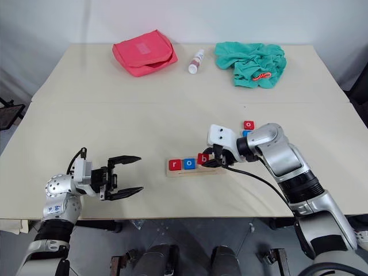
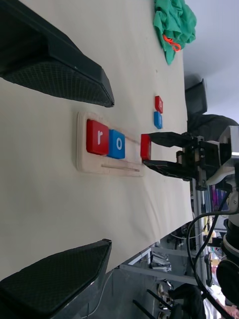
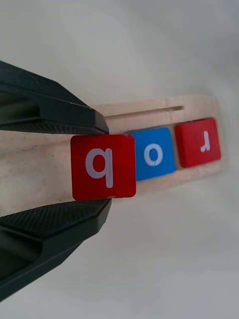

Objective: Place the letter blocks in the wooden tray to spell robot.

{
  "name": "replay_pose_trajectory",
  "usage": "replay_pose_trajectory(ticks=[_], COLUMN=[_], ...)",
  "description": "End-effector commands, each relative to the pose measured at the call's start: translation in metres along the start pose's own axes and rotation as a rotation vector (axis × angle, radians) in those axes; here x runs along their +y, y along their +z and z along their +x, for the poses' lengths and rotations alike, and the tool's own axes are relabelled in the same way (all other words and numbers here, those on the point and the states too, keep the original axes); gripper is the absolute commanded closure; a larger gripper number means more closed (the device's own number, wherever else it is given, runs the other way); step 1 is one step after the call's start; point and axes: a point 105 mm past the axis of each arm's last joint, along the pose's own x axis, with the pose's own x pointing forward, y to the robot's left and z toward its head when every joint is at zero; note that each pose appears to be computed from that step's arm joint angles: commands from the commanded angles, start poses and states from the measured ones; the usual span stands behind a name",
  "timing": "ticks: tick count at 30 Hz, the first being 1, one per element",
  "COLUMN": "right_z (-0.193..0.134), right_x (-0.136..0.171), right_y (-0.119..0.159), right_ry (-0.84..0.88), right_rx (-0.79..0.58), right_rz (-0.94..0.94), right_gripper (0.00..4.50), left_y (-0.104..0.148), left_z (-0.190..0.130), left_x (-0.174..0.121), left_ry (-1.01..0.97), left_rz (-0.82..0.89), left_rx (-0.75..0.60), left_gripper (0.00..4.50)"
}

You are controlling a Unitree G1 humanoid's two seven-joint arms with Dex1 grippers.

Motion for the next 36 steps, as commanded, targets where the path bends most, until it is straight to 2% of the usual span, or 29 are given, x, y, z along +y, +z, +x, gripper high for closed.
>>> replay_pose_trajectory(ticks=[1, 14, 19, 22, 23, 29, 33, 36], right_z=[-0.001, 0.004, 0.003, -0.003, -0.005, -0.025, -0.045, -0.054], right_x=[-0.004, -0.006, -0.006, -0.007, -0.007, -0.006, 0.005, 0.009], right_y=[0.013, 0.007, 0.006, 0.014, 0.016, 0.018, 0.003, 0.0], right_ry=[-0.001, 0.012, 0.009, -0.011, -0.014, -0.095, -0.14, -0.168], right_rx=[-0.012, 0.023, 0.027, 0.003, -0.003, -0.056, -0.075, -0.101], right_rz=[-0.057, -0.072, -0.075, -0.083, -0.083, -0.045, 0.01, 0.022], right_gripper=[3.04, 3.04, 1.35, 0.25, 0.01, 0.01, 0.93, 2.01], left_y=[0.007, 0.007, 0.007, 0.008, 0.008, 0.007, 0.005, 0.005], left_z=[-0.001, 0.0, 0.0, 0.001, 0.001, 0.001, 0.002, 0.003], left_x=[0.0, -0.001, 0.001, 0.002, 0.002, 0.001, 0.0, 0.0], left_ry=[0.006, 0.016, 0.016, 0.016, 0.016, 0.018, 0.02, 0.02], left_rz=[0.041, 0.044, 0.047, 0.049, 0.049, 0.047, 0.04, 0.037], left_rx=[-0.008, -0.008, -0.01, -0.011, -0.012, -0.014, -0.017, -0.019], left_gripper=[0.0, 0.0, 0.0, 0.0, 0.0, 0.0, 0.0, 0.0])
